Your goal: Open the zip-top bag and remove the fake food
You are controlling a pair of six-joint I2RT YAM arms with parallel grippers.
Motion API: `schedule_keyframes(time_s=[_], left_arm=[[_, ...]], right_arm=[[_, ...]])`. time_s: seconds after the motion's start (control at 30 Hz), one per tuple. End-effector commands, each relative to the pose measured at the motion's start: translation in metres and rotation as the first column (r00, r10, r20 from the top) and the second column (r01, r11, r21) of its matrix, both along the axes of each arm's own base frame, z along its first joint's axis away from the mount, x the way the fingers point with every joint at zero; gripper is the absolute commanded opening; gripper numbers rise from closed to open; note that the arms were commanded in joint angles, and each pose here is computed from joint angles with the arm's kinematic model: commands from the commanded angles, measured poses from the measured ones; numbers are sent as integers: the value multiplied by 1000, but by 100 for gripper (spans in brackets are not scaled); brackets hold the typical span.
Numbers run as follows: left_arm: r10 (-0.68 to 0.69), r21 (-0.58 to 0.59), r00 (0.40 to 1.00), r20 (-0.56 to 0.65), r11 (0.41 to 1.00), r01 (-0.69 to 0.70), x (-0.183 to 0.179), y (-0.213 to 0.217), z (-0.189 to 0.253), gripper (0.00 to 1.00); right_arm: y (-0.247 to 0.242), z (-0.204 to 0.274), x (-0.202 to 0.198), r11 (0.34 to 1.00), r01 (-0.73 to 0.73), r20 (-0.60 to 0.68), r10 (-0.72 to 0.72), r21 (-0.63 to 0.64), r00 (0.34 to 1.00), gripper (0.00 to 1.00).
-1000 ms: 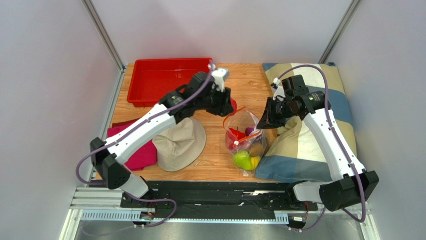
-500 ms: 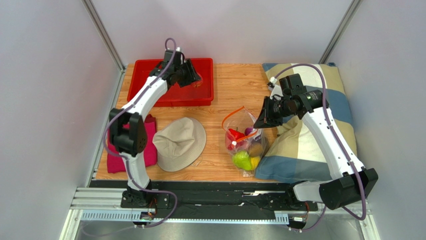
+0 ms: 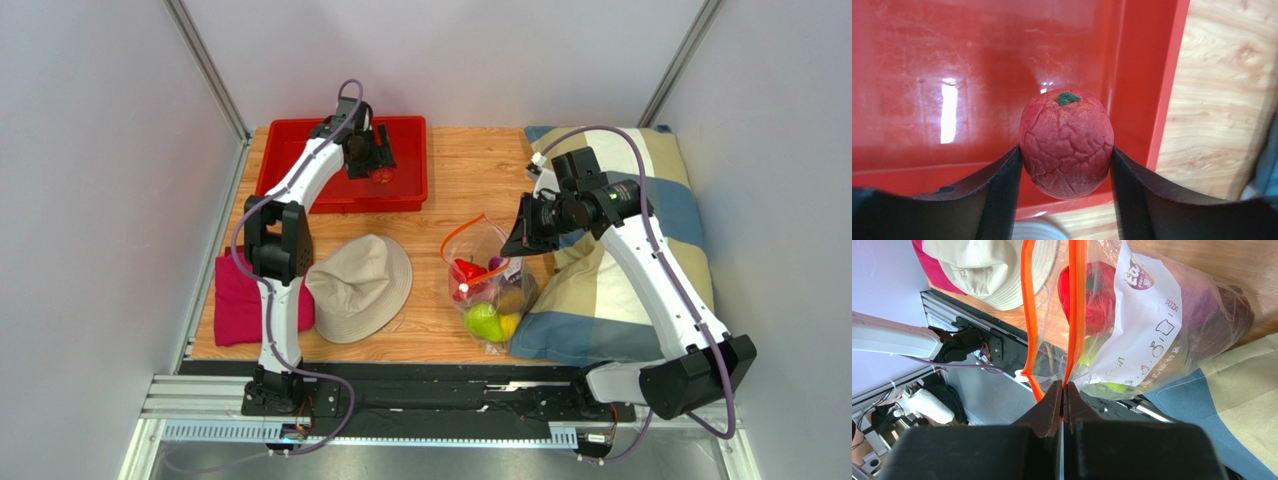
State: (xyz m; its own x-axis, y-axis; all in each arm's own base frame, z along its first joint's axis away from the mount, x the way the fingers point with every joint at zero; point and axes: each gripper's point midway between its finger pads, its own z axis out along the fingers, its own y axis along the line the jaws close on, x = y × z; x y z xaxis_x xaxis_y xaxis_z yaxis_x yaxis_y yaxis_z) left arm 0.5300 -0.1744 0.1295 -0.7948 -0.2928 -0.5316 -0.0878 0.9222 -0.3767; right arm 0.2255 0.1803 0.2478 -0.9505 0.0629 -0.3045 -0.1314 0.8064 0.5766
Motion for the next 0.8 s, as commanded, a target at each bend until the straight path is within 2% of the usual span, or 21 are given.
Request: schedule_keyframes(time_s=[0.0,0.17,0.23,0.27,0.3,0.33,0.37,0.4,0.43,0.47,0.6,0.7,0.73,0.77], left_arm=[[-28,48,996,80,999,24,-15,11,53,89],[-69,58,990,125,996,62,-38,12,91,89],[-147,-3,984,102,989,148,-61,-8,99,72],[-191,-26,969,154,980,197,-76,-19,122,62],[-277,-82,935,220,950,300,-88,-45,139,58],[-335,-107,916,219,925,364,-107,-60,131,57],[-409,-128,865,292,879,459,-136,-87,156,53],[-451,-152,822,348,838,524,-150,-105,167,50],[-483,-167,809,334,815,555,-167,-114,157,48],[-528,-178,767,363,769,614,-195,-135,168,44],[-623,-145,685,377,691,708,-241,-173,155,35],[-667,-153,657,351,652,743,-255,-195,135,27],[-668,-152,662,340,655,740,-255,-198,130,25],[-673,-154,668,318,659,736,-255,-201,121,15]], right_arm=[[4,17,5,999,-16,67,13,35,998,0],[5,16,6,999,-20,64,18,32,998,0],[6,17,6,999,-24,65,21,35,998,0],[6,16,6,999,-27,63,24,34,998,0],[6,17,7,999,-27,65,24,34,998,0],[7,18,7,999,-27,67,25,36,997,0],[8,17,7,999,-31,64,29,37,998,0],[8,19,6,998,-37,68,34,41,997,0],[10,18,4,998,-45,64,43,44,997,0],[11,21,4,997,-50,77,46,52,996,0],[18,25,3,995,-57,78,51,82,996,0],[27,31,6,990,-61,69,52,130,996,0],[31,33,6,988,-67,67,58,141,996,0],[34,38,10,985,-74,83,62,154,995,0]])
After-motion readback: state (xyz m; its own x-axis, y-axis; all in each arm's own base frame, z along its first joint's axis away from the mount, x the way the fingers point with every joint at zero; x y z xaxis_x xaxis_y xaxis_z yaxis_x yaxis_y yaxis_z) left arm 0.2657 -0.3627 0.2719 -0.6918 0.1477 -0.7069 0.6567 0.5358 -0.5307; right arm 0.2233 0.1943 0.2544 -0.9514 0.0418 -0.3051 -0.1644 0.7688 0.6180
